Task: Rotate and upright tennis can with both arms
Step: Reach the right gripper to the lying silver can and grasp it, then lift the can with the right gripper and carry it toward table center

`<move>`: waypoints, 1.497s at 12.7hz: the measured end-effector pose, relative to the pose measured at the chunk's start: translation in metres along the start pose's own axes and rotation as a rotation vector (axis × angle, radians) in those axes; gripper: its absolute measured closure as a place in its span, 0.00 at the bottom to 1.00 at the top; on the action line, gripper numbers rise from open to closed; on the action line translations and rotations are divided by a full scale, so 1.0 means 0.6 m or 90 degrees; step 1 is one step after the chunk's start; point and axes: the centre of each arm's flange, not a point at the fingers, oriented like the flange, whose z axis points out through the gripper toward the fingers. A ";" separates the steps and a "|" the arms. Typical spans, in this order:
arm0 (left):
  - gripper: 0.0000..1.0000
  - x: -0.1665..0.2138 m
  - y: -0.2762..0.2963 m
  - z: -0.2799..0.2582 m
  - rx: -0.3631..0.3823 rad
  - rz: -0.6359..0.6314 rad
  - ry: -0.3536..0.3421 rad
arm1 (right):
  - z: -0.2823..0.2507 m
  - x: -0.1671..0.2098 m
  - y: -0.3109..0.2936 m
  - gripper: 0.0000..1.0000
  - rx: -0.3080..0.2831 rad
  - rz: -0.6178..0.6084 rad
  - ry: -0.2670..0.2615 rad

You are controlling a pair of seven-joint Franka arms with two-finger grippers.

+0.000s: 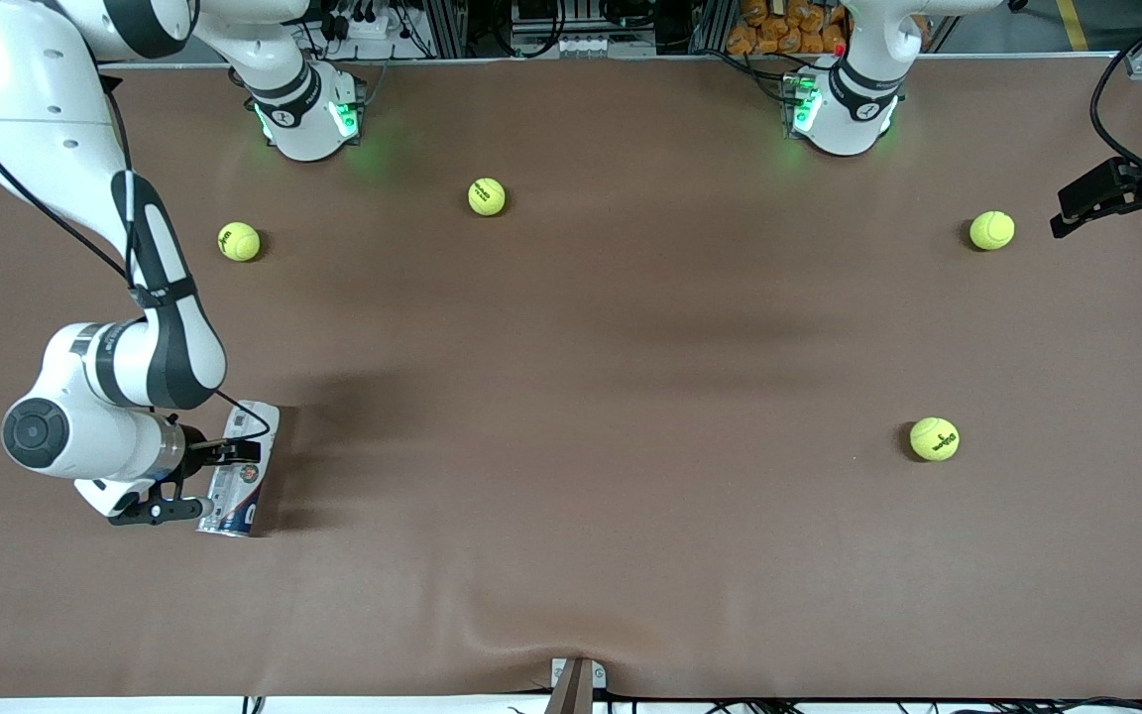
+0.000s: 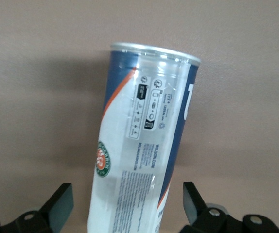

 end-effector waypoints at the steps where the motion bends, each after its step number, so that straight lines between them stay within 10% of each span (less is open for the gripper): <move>1: 0.00 0.000 0.000 0.000 0.000 0.000 0.000 | 0.009 0.001 -0.001 0.00 0.000 -0.001 0.001; 15: 0.00 0.000 -0.003 0.001 0.000 -0.002 -0.001 | 0.083 0.008 0.002 0.00 -0.001 -0.003 -0.001; 19: 0.00 0.000 -0.003 0.001 0.000 -0.002 -0.001 | 0.077 0.012 0.003 0.28 -0.003 -0.002 0.010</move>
